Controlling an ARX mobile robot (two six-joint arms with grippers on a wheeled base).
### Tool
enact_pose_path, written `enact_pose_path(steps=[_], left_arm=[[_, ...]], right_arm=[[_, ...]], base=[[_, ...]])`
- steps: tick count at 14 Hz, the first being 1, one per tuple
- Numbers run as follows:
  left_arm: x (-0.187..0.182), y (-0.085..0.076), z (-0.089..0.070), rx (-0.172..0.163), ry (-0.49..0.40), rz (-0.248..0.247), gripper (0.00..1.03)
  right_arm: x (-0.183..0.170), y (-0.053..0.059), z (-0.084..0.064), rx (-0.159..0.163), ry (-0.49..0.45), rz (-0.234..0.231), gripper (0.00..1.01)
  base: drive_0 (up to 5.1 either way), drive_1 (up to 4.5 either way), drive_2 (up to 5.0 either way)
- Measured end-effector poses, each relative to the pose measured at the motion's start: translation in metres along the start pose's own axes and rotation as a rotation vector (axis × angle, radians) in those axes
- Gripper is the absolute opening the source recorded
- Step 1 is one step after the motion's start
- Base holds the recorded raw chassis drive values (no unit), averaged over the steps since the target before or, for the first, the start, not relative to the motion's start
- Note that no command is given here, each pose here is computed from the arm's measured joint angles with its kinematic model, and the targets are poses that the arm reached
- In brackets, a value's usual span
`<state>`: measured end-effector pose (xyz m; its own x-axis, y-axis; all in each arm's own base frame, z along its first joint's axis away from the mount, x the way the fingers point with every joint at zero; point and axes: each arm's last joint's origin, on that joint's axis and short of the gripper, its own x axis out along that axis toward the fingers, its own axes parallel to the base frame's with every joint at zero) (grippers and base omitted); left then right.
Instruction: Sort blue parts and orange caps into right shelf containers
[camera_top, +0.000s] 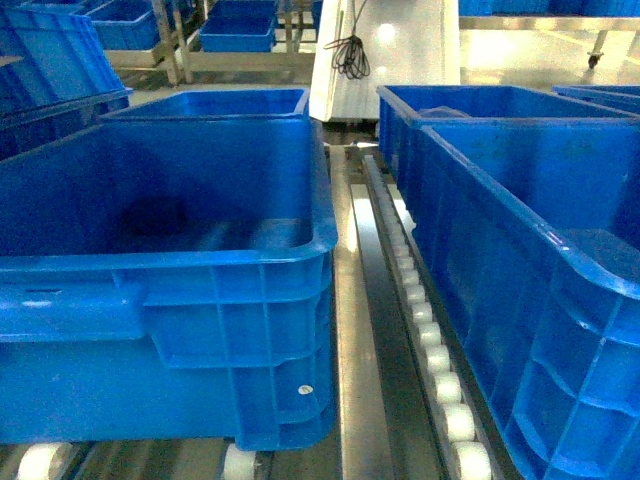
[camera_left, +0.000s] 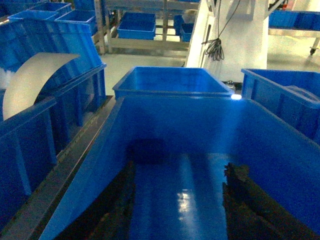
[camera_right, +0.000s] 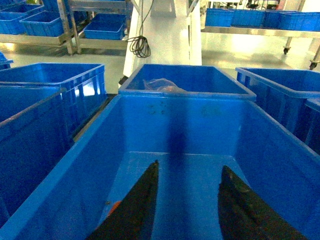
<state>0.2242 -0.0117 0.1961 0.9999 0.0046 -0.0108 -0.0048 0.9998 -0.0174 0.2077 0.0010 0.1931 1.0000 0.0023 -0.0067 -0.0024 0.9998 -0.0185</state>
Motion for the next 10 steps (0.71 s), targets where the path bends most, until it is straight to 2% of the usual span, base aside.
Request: enact_pose_path(steps=[4, 5, 6, 7, 10], left_arm=[[-0.015, 0.009, -0.006, 0.0, 0.003, -0.011, 0.3], [-0.02, 0.011, -0.008, 0.0, -0.001, -0.002, 0.23], [-0.03, 0.013, -0.01, 0.0, -0.005, 0.007, 0.08], [-0.044, 0.012, -0.016, 0.002, 0.002, -0.005, 0.02], [-0.069, 0.012, -0.024, 0.002, -0.01, -0.004, 0.02]], right_arm=[[-0.013, 0.0, -0.006, 0.003, 0.004, 0.0, 0.2], [-0.017, 0.0, -0.007, 0.003, 0.004, 0.0, 0.13], [-0.026, 0.0, -0.01, 0.003, 0.004, 0.0, 0.01], [-0.038, 0.0, -0.015, 0.005, 0.005, 0.0, 0.01], [-0.059, 0.0, -0.026, 0.008, -0.013, 0.0, 0.01]], base=[[0.0, 0.0, 0.0], [0.0, 0.0, 0.0], [0.0, 0.0, 0.0], [0.0, 0.0, 0.0], [0.0, 0.0, 0.0]])
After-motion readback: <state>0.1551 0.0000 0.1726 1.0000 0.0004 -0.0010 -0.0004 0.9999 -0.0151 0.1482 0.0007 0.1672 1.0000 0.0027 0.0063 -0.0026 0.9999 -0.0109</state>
